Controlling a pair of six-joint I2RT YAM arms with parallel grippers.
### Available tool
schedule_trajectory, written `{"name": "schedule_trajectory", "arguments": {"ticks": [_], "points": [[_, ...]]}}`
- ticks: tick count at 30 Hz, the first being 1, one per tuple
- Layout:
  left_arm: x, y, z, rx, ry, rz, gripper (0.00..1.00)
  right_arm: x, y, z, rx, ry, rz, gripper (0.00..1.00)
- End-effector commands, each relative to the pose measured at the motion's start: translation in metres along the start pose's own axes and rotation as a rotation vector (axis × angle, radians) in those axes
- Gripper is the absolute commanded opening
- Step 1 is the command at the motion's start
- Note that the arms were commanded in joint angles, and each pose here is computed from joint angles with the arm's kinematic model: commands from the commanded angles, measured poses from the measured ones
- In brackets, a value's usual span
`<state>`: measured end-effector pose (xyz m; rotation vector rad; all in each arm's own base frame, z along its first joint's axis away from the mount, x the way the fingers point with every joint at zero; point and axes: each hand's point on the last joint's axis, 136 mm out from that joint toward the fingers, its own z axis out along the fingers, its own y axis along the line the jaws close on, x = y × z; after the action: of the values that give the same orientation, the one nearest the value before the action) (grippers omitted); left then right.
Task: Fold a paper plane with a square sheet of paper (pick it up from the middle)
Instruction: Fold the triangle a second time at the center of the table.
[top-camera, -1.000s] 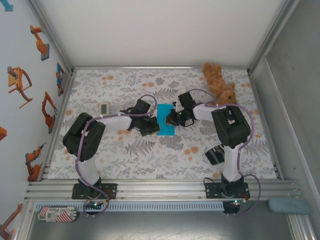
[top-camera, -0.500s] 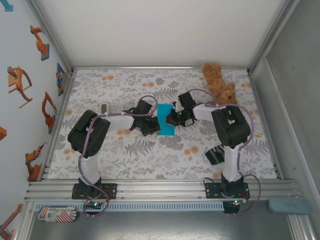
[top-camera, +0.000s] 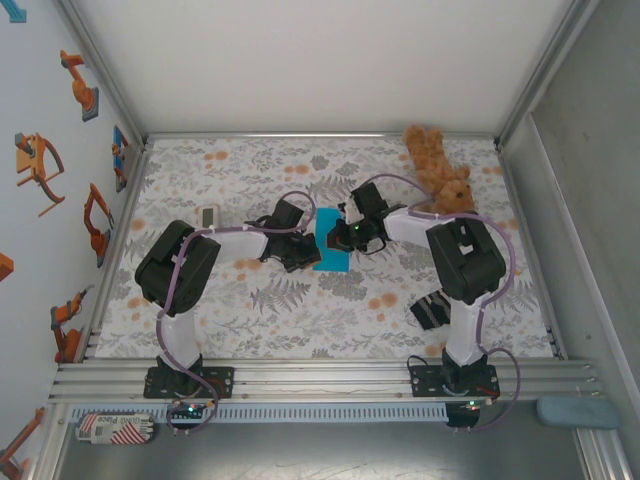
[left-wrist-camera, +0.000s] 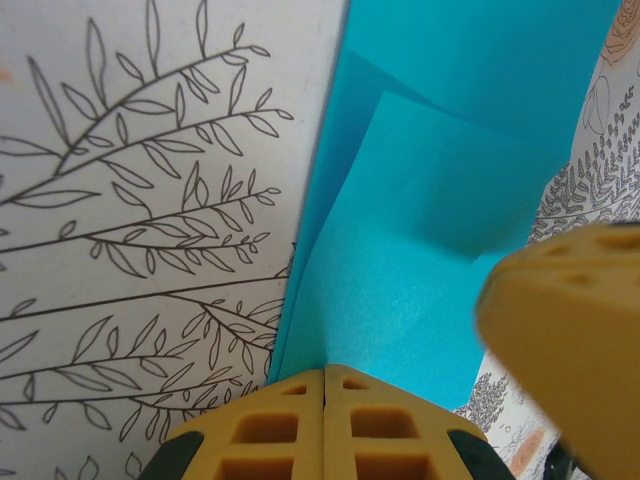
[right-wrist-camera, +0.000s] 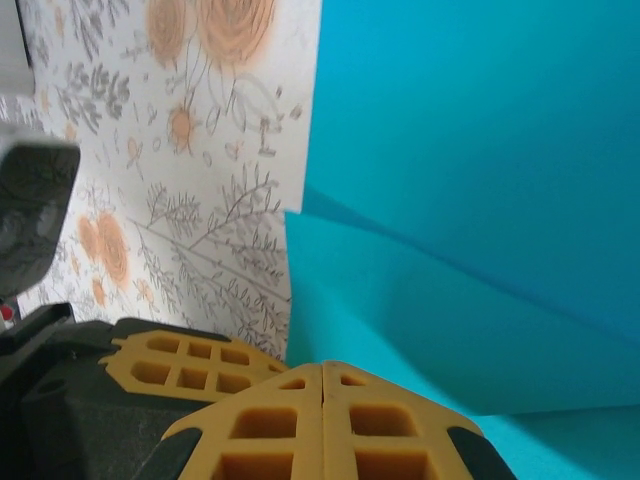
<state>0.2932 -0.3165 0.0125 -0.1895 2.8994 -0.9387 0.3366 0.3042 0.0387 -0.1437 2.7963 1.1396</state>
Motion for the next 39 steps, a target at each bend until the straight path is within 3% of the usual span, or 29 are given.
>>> {"name": "schedule_trajectory", "arguments": {"ticks": [1,16,28,34,39], "points": [[0.021,0.038,0.011,-0.128,0.066,-0.052,0.00,0.016,-0.003,0.007,0.014,0.042,-0.004,0.00],[0.024,0.043,0.012,-0.141,0.073,-0.063,0.00,0.025,-0.030,0.022,0.098,0.083,0.017,0.00],[0.038,0.069,0.009,-0.242,0.097,-0.107,0.00,-0.038,-0.088,-0.019,0.142,-0.083,0.150,0.00],[0.024,0.041,0.005,-0.176,0.077,-0.063,0.00,-0.059,-0.084,-0.054,0.168,-0.165,0.126,0.00],[-0.006,-0.018,-0.013,-0.040,0.010,-0.004,0.05,-0.059,-0.058,-0.078,0.110,-0.238,0.103,0.03]]}}
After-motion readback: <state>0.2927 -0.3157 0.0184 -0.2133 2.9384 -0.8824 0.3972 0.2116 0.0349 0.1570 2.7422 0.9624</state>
